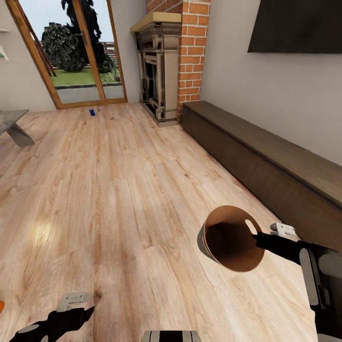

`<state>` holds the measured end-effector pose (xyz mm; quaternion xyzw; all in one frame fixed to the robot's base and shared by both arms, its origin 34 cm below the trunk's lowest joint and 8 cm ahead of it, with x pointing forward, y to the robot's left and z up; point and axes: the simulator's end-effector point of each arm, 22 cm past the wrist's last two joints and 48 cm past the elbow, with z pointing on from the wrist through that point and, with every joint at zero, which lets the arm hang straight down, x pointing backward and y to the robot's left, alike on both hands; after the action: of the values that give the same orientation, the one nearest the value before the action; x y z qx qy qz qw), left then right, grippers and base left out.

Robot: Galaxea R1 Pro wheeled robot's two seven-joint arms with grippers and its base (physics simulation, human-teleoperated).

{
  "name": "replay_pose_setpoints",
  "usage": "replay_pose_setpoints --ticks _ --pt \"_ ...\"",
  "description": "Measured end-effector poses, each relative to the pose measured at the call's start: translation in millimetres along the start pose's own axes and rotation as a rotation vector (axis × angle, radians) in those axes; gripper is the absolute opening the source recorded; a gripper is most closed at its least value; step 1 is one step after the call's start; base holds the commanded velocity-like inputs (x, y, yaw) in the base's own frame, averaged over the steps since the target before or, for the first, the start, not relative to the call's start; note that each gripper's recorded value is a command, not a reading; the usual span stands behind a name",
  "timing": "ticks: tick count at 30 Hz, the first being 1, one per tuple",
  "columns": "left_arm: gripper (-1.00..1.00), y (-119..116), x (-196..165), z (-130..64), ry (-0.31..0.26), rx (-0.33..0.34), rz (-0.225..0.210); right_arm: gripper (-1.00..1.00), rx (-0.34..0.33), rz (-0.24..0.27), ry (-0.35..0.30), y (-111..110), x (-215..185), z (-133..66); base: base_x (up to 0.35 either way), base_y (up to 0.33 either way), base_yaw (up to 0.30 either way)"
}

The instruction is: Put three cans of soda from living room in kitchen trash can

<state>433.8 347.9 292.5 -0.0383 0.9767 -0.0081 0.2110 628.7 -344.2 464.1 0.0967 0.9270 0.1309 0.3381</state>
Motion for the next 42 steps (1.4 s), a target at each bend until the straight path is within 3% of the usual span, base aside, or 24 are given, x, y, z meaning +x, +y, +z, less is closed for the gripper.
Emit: replay_pose_setpoints --ticks 42 --pt "1.0 -1.1 -8.6 -6.3 -0.022 0.004 -0.001 -1.0 -0.014 -0.005 -0.024 8.3 -8.6 -9.0 0.0 0.0 0.254"
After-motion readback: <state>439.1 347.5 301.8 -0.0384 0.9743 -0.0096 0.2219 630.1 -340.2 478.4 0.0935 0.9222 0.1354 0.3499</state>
